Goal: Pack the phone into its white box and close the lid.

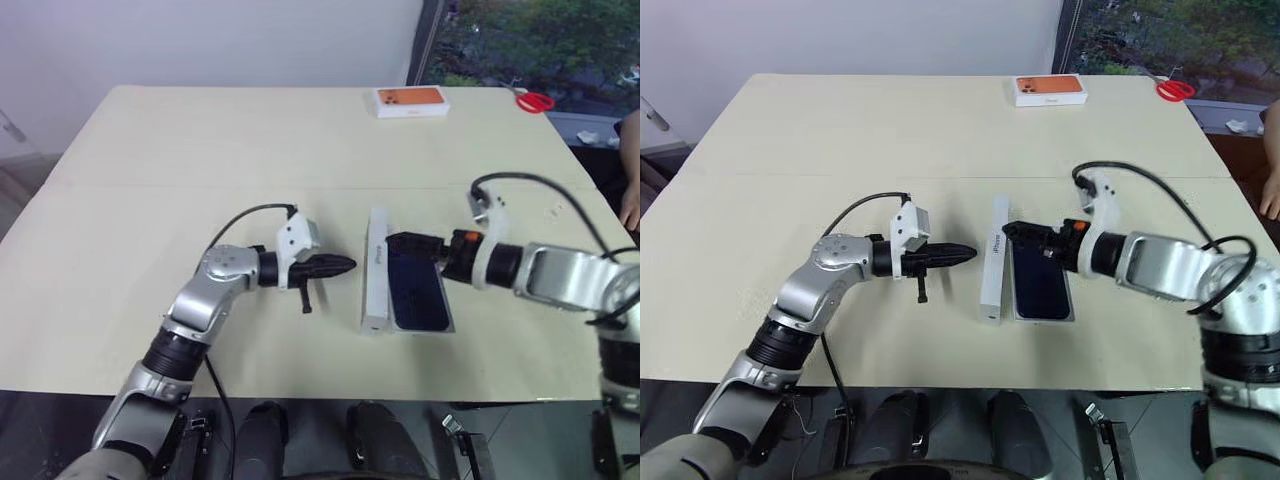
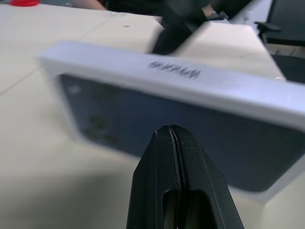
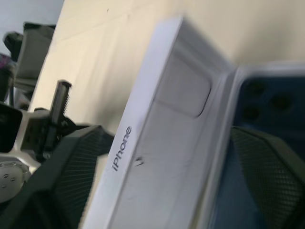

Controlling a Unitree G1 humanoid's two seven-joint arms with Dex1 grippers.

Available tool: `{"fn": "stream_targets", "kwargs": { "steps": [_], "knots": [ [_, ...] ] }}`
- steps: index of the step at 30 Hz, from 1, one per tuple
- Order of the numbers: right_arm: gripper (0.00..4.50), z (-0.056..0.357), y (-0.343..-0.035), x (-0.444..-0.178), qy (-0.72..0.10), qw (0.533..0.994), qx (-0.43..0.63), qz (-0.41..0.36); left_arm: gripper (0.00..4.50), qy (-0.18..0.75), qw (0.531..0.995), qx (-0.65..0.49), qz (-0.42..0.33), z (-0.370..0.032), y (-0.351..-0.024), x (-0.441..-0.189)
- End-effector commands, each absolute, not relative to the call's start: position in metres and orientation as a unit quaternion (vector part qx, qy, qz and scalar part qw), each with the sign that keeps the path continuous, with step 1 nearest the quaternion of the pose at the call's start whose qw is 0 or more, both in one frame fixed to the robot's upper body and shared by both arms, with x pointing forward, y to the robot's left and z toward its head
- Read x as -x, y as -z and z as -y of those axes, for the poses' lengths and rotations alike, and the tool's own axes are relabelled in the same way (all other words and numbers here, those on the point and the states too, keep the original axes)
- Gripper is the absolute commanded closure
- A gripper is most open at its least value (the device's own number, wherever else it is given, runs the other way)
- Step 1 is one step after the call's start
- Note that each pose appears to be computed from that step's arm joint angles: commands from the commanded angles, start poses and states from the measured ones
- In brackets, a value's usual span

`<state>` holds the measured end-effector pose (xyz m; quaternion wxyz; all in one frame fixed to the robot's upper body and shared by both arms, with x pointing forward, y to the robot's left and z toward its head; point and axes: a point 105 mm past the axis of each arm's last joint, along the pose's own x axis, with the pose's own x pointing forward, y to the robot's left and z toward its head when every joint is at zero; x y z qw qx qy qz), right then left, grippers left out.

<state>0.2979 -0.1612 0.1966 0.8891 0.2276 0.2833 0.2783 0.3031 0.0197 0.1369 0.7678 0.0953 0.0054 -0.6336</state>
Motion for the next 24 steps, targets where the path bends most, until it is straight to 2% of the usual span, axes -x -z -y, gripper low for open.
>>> {"fn": "stream_targets", "kwargs": {
  "steps": [1, 9, 15, 18, 21, 24],
  "knots": [
    [0.02, 0.173, -0.216, -0.302, -0.268, 0.902, -0.217, -0.258, 4.5, 0.646, 0.757, -0.098, 0.005, 0.002, -0.143, -0.297],
    [0.02, 0.184, -0.213, -0.303, -0.233, 0.922, -0.151, -0.27, 4.5, 0.646, 0.758, -0.087, 0.002, 0.028, -0.141, -0.295],
    [0.02, 0.202, -0.202, -0.306, -0.204, 0.942, -0.045, -0.262, 4.5, 0.612, 0.782, -0.116, 0.009, -0.013, -0.153, -0.307],
    [0.88, 0.213, -0.197, -0.308, -0.19, 0.948, 0.013, -0.255, 4.5, 0.592, 0.794, -0.139, 0.0, -0.036, -0.155, -0.312],
    [2.44, 0.218, -0.192, -0.305, -0.2, 0.944, 0.079, -0.251, 4.5, 0.584, 0.791, -0.178, -0.028, -0.056, -0.147, -0.311],
    [4.01, 0.224, -0.186, -0.304, -0.201, 0.936, 0.14, -0.253, 4.5, 0.593, 0.78, -0.194, -0.05, -0.059, -0.14, -0.307]
  ]
}}
